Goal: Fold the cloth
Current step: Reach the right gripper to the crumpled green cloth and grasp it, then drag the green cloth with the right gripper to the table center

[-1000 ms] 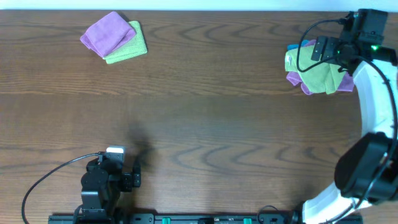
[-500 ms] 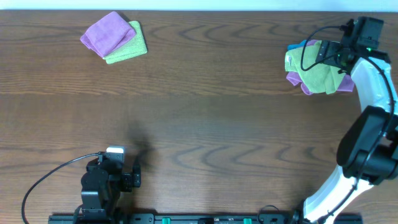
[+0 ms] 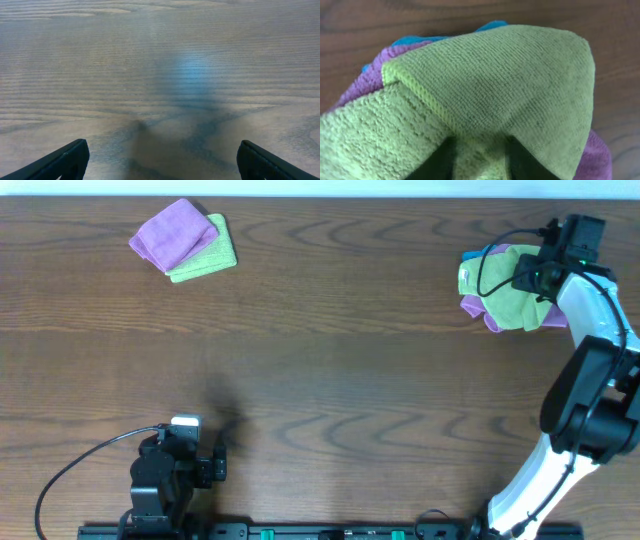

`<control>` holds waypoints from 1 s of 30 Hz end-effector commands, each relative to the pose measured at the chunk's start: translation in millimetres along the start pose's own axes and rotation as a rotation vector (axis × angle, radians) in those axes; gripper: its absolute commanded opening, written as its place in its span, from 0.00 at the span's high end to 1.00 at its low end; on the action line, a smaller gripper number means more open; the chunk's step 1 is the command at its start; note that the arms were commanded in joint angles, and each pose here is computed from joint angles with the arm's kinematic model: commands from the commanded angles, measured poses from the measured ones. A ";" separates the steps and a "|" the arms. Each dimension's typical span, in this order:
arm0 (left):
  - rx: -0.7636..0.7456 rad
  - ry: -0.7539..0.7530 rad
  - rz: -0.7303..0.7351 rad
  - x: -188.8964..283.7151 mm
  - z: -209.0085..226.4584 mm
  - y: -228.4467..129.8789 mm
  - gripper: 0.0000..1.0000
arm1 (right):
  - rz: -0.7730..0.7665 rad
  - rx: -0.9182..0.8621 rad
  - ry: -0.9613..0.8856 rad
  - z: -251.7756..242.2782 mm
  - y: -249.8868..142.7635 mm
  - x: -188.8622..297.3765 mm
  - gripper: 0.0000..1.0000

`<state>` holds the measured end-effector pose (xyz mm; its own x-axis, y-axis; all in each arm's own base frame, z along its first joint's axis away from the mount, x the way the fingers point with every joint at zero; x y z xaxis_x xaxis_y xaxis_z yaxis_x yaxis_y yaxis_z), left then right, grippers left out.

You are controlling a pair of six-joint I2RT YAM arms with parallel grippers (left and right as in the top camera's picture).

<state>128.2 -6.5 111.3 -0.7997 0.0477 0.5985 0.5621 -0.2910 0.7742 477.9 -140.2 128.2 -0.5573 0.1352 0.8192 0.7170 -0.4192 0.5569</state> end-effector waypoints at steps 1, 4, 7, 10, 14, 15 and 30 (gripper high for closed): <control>-0.013 -0.002 0.019 -3.1 -1.5 -5.9 0.05 | -0.022 -0.002 0.003 -2.3 8.5 4.2 0.82; -0.013 -0.002 0.019 -3.1 -1.5 -5.9 0.05 | -0.050 -0.001 0.010 0.0 15.5 16.2 0.99; -0.013 -0.002 0.019 -3.1 -1.5 -5.9 0.05 | -0.081 0.006 0.017 2.2 23.1 32.2 0.99; -0.013 -0.002 0.019 -3.1 -1.5 -5.9 0.05 | -0.097 0.041 0.054 7.3 27.8 48.6 0.99; -0.013 -0.002 0.019 -3.1 -1.5 -5.9 0.05 | -0.117 0.046 0.065 9.6 32.6 66.5 0.98; -0.013 -0.002 0.019 -3.1 -1.5 -5.9 0.05 | -0.118 0.050 0.065 9.7 32.7 67.3 0.99; -0.013 -0.002 0.019 -3.1 -1.5 -5.9 0.05 | 0.020 0.181 0.408 68.1 0.2 148.8 0.99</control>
<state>128.2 -6.5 111.3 -0.7997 0.0477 0.5985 0.5621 -0.2910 0.7742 436.3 -94.0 208.1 -0.5694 -0.1245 0.8126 0.7921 -0.3475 0.5019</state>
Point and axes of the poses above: each gripper's point midway between its finger pads, its own x axis back along the fingers, its own z axis along the line the jaws close on, y = z × x, the point moved 7 cm from there along x, back along the fingers, and after that the axes turned 12 degrees about -x, right-handed, at the moved point
